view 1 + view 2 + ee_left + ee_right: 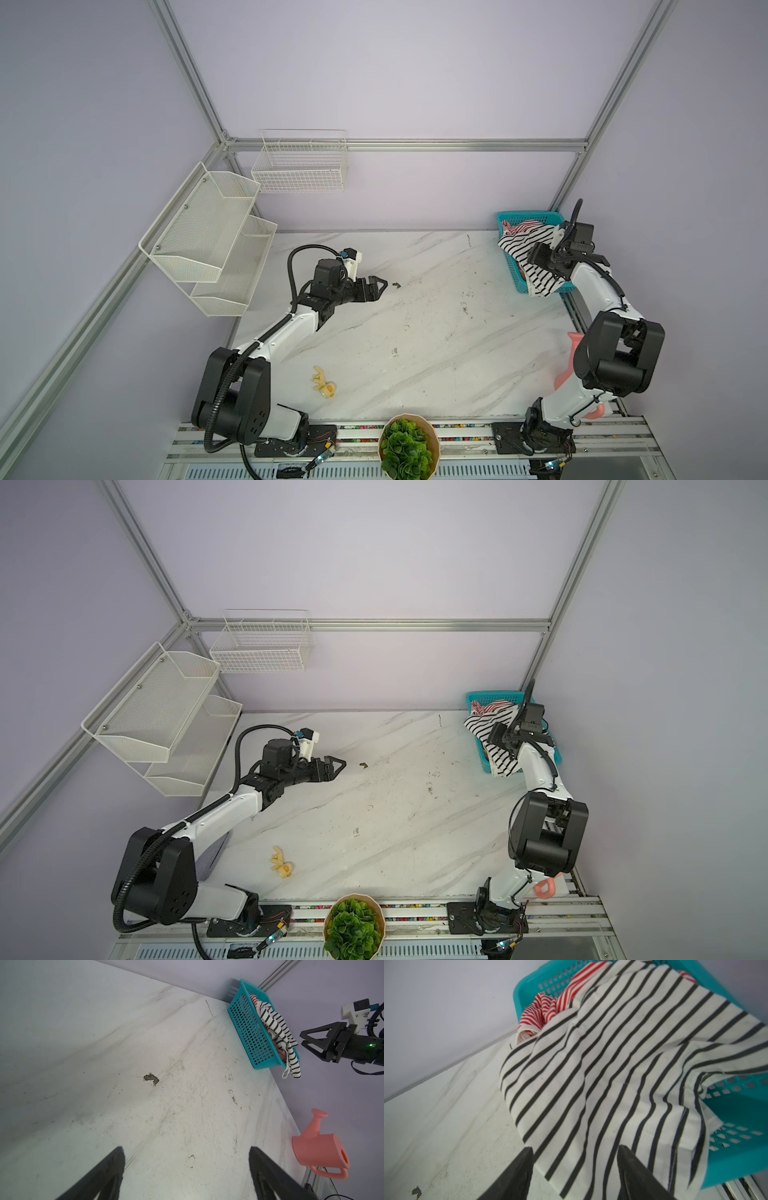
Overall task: Fold and stack the tank tops
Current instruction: 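Grasp the striped tank top in the basket with the right gripper while the left advances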
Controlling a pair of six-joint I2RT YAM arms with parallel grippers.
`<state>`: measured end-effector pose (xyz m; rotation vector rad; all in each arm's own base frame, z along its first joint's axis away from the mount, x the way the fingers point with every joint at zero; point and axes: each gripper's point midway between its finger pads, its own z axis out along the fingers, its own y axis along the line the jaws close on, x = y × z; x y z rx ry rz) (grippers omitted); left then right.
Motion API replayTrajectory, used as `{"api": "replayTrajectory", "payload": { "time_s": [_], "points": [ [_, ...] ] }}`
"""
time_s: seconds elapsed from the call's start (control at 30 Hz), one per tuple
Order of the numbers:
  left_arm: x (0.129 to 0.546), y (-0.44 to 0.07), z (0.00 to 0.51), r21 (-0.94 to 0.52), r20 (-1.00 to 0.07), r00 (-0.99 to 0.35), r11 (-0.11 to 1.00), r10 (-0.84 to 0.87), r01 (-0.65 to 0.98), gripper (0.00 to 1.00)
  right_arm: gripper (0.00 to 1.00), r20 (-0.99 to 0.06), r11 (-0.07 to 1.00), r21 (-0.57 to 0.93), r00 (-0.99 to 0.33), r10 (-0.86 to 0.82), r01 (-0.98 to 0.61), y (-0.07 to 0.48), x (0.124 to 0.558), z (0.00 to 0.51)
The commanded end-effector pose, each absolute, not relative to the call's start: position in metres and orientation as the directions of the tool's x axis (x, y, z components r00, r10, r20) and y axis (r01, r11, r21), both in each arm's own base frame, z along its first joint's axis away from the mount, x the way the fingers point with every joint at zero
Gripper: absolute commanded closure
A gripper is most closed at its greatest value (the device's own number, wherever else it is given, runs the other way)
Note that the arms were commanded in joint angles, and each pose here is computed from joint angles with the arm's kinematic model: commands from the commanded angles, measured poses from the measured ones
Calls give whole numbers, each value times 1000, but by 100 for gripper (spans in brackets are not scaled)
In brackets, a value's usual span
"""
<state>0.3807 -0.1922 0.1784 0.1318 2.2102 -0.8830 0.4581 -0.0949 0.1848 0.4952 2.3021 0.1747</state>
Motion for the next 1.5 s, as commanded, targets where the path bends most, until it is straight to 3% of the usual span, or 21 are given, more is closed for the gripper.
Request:
{"api": "replayTrajectory", "payload": {
  "time_s": [0.0,0.37,0.7,1.33,1.47],
  "points": [
    [393,-210,215,-563,-712,-682,714,-164,416,8,33,-629,898,317,-641,441,307,-88,438,187],
    [388,-230,208,-568,-698,-706,694,-121,442,8,39,-590,835,379,-591,551,400,-109,396,181],
    [385,-234,203,-566,-687,-719,699,-108,437,7,49,-505,805,452,-633,586,385,-105,397,148],
    [380,-248,199,-572,-671,-738,688,-78,447,7,46,-449,740,520,-600,662,427,-110,384,126],
    [379,-250,200,-572,-668,-741,687,-73,448,7,64,-445,733,529,-596,668,427,-110,385,125]
  ]
}}
